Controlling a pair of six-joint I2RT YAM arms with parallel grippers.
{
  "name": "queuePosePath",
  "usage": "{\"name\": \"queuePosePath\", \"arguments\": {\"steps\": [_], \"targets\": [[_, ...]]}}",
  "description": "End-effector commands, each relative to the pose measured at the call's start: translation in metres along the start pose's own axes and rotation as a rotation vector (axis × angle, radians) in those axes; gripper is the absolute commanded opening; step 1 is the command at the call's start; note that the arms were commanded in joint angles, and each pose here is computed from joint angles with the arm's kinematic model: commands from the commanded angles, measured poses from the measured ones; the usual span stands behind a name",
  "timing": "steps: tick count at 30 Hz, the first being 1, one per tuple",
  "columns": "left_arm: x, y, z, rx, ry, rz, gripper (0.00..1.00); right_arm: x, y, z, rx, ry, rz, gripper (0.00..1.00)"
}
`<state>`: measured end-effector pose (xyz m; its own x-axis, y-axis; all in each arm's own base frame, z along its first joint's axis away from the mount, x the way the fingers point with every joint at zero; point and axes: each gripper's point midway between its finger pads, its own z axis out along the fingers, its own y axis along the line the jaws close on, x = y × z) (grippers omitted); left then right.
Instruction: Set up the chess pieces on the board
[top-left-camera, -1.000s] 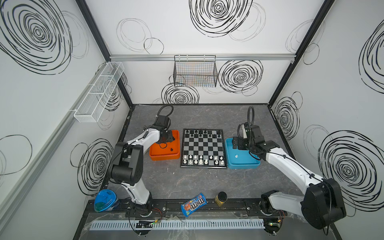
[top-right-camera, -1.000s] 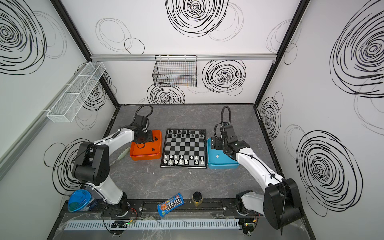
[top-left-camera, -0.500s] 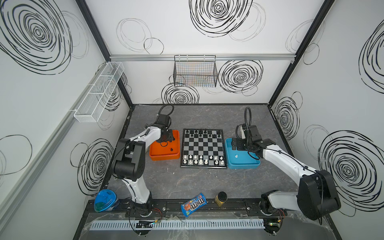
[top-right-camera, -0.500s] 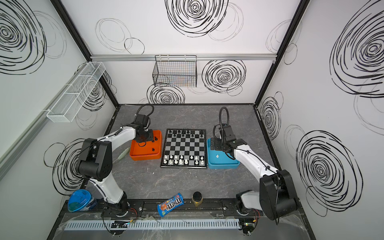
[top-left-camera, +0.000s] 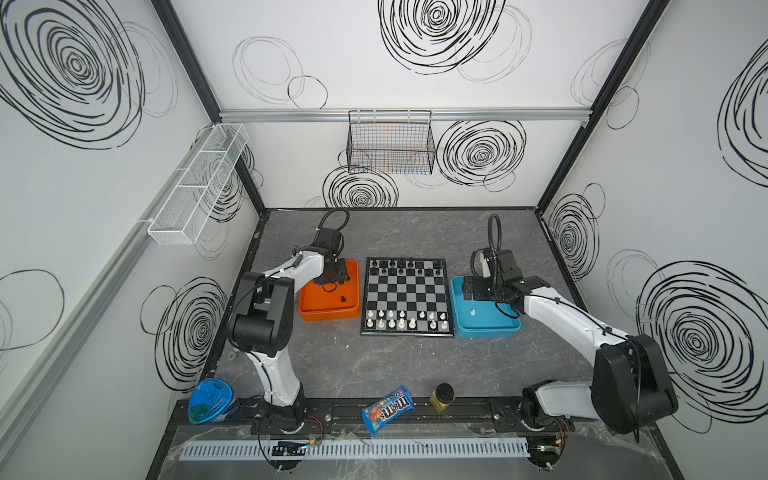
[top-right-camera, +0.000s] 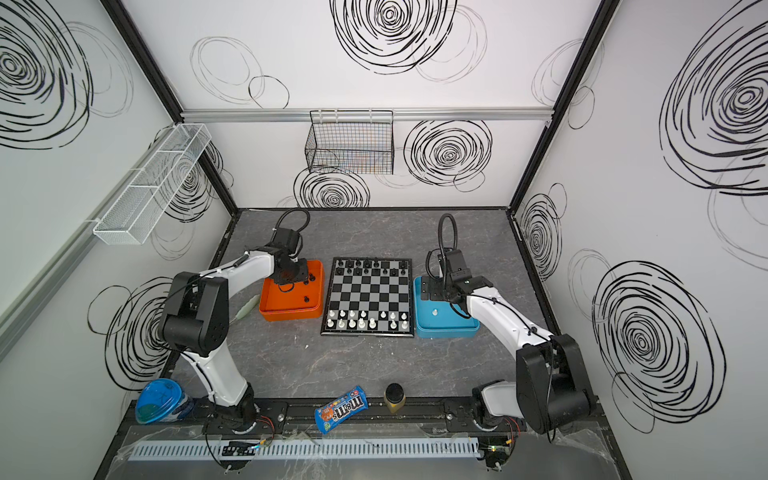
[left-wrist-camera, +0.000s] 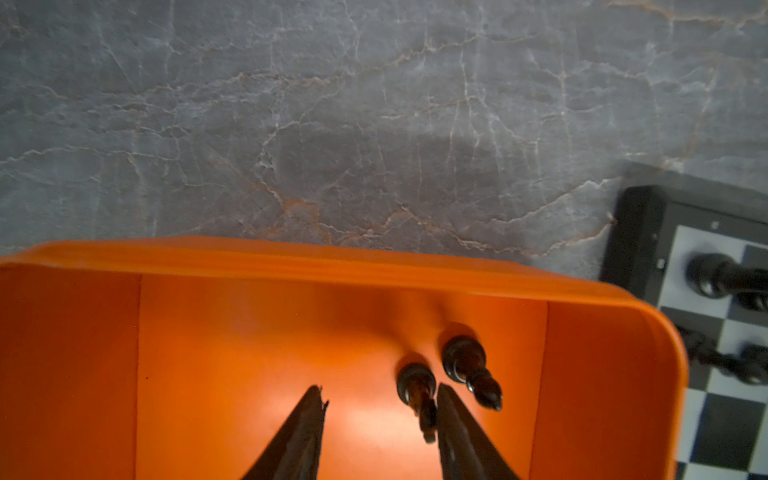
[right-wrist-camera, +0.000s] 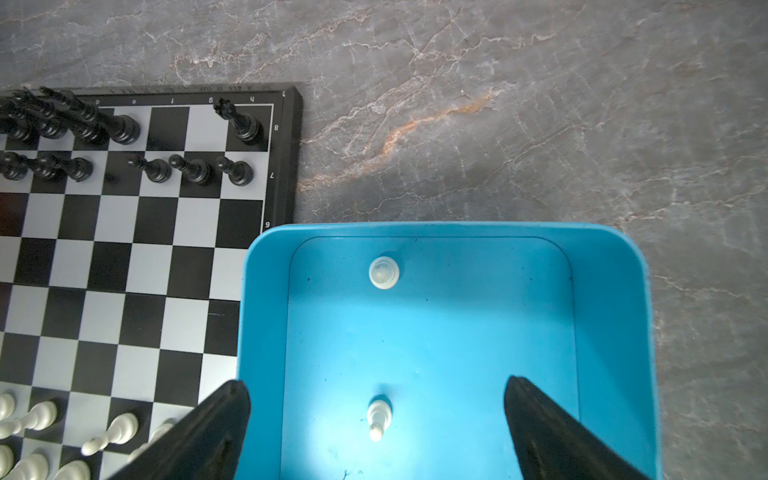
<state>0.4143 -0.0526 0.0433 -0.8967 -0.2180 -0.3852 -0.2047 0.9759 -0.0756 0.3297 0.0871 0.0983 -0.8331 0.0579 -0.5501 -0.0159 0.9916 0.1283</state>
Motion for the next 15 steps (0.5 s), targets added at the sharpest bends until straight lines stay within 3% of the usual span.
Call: {"name": "queuePosePath", "arguments": {"steps": [1,15], "targets": [[-0.0078,-0.0037,0.0009,-0.012,-0.015,0.012,0.46,-0.0072,-0.0002,-0.0007,0.0,-0.014,-0.008,1.0],[-0.0007,-0.0045,0.0066,-0.032,0.003,0.03,0.36,-0.0042,-0.0031,0.0019,-0.002,-0.005,-0.004,1.0]]}}
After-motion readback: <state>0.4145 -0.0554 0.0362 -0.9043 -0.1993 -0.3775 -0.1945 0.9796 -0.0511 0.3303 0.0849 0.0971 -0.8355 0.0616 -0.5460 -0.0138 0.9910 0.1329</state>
